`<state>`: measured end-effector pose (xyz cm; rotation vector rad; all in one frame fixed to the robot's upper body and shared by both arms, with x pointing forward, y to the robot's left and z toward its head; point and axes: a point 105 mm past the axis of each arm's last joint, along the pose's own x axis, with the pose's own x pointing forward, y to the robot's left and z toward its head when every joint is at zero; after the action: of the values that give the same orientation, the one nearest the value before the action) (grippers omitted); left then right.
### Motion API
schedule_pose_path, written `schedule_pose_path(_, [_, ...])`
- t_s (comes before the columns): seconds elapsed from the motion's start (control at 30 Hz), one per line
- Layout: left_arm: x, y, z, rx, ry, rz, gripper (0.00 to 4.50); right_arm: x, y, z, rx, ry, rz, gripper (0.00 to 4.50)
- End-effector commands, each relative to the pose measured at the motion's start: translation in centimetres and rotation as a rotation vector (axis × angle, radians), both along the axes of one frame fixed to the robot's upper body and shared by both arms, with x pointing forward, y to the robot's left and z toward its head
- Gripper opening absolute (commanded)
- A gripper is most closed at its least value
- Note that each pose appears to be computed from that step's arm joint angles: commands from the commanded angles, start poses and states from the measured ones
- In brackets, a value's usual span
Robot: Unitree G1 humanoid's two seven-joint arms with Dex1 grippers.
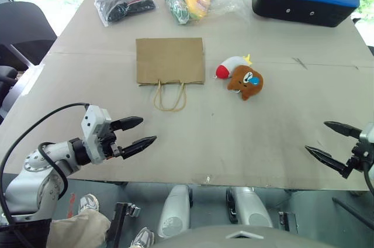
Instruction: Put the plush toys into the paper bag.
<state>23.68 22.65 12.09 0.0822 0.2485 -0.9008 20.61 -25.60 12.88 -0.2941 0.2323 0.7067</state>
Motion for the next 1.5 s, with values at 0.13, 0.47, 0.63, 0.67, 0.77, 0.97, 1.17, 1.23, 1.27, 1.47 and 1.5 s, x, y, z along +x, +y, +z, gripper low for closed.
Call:
schedule_pose_path(0.13, [4.1,0.6,3.7,-0.087,-0.145,0.156,4.46,1.1,5.0,1.1,0.087,-0.105,0.117,4.5])
schedule_pose_path(0.47, [9.2,3.9,4.7,0.501,-0.488,0.063,4.46,1.0,9.9,0.3,0.113,-0.093,0.269,4.5])
schedule_pose_path(0.63, [10.8,1.1,4.2,0.594,-0.638,-0.075,4.46,1.0,10.4,0.5,0.113,-0.115,0.274,4.5])
schedule_pose_path(0.67, [11.0,0.7,4.1,0.61,-0.662,-0.095,4.46,1.0,10.4,0.5,0.113,-0.117,0.274,4.5])
schedule_pose_path(0.77, [11.7,-0.9,3.5,0.675,-0.749,-0.164,4.46,0.8,10.4,0.6,0.103,-0.126,0.266,4.5])
schedule_pose_path(0.97, [12.0,-3.3,2.9,0.579,-0.767,-0.237,3.61,1.3,10.5,0.5,0.065,-0.17,0.193,4.5])
schedule_pose_path(1.17, [10.9,-4.2,3.4,0.335,-0.652,-0.257,0.81,1.7,11.3,1.2,0.102,-0.201,0.144,4.5])
schedule_pose_path(1.23, [10.5,-4.7,3.9,0.165,-0.525,-0.229,0.04,2.2,11.5,1.0,0.081,-0.189,0.114,4.5])
schedule_pose_path(1.27, [10.1,-5.1,4.1,0.07,-0.441,-0.224,0.04,2.5,11.5,0.9,0.062,-0.179,0.091,4.5])
schedule_pose_path(1.47, [6.6,-8.9,8.0,-0.352,-0.159,-0.263,0.0,5.2,14.8,1.6,0.209,-0.092,0.111,3.14])
schedule_pose_path(1.5, [6.2,-9.3,8.7,-0.39,-0.14,-0.263,0.0,5.8,15.7,2.0,0.231,-0.092,0.122,2.71])
